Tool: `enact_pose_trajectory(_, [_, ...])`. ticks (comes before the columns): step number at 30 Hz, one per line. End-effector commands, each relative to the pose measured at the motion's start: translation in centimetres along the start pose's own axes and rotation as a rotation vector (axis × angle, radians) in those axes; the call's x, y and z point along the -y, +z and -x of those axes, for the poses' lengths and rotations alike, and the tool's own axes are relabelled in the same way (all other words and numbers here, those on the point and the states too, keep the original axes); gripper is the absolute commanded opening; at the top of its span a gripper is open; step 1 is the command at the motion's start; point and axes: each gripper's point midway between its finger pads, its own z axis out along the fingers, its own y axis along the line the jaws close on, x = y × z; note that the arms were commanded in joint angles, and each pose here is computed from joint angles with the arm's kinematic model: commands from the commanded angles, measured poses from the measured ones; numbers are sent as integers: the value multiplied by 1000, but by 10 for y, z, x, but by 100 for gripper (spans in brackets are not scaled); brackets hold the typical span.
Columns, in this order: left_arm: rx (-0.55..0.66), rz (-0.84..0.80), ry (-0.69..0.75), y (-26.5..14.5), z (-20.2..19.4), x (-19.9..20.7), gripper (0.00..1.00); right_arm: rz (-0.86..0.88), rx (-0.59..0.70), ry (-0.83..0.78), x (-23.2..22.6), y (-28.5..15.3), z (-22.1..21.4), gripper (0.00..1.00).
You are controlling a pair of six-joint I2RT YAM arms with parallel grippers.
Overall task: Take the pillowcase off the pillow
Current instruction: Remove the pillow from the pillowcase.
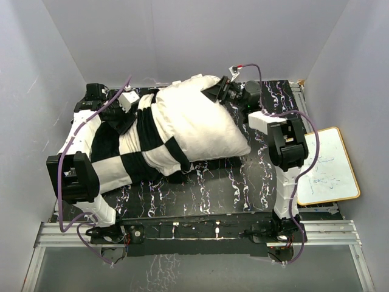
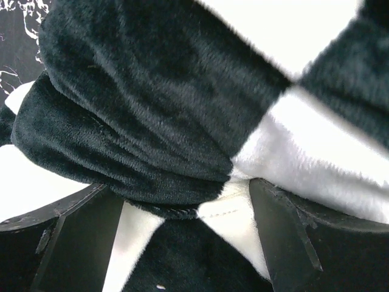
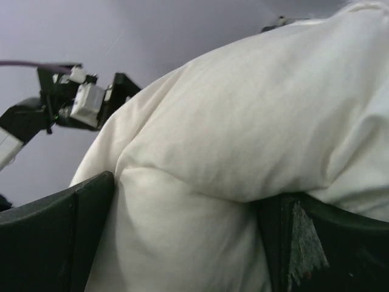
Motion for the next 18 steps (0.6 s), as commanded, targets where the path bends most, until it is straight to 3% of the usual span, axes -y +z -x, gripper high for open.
enact_pose_trajectory(1, [-73, -290, -59, 26, -13, 82, 79, 471, -362, -140, -124, 13, -102, 98])
enact_pose_trajectory(5, [-61, -287, -38, 28, -5, 85, 78, 536, -546, -148, -141, 9, -149, 98])
enact_pose_trajectory(9, [-49, -287, -27, 26, 1, 89, 77, 456, -566, -144, -121, 13, -162, 98])
enact_pose_trajectory(11, [-40, -283, -21, 25, 4, 91, 77, 279, -582, -170, -87, 31, -173, 98])
enact_pose_trajectory(14, [-29, -283, -12, 22, 10, 95, 76, -2, -755, -313, -24, 45, -213, 98])
enact_pose_trajectory(16, [-23, -286, -7, 19, 14, 98, 76, -147, -781, -350, 4, 48, -216, 98])
enact_pose_trajectory(17, [-21, -287, -4, 19, 16, 99, 76, -197, -771, -352, 13, 47, -215, 97])
enact_pose_trajectory(18, [-15, -285, 0, 17, 18, 100, 75, -237, -751, -352, 20, 48, -211, 87])
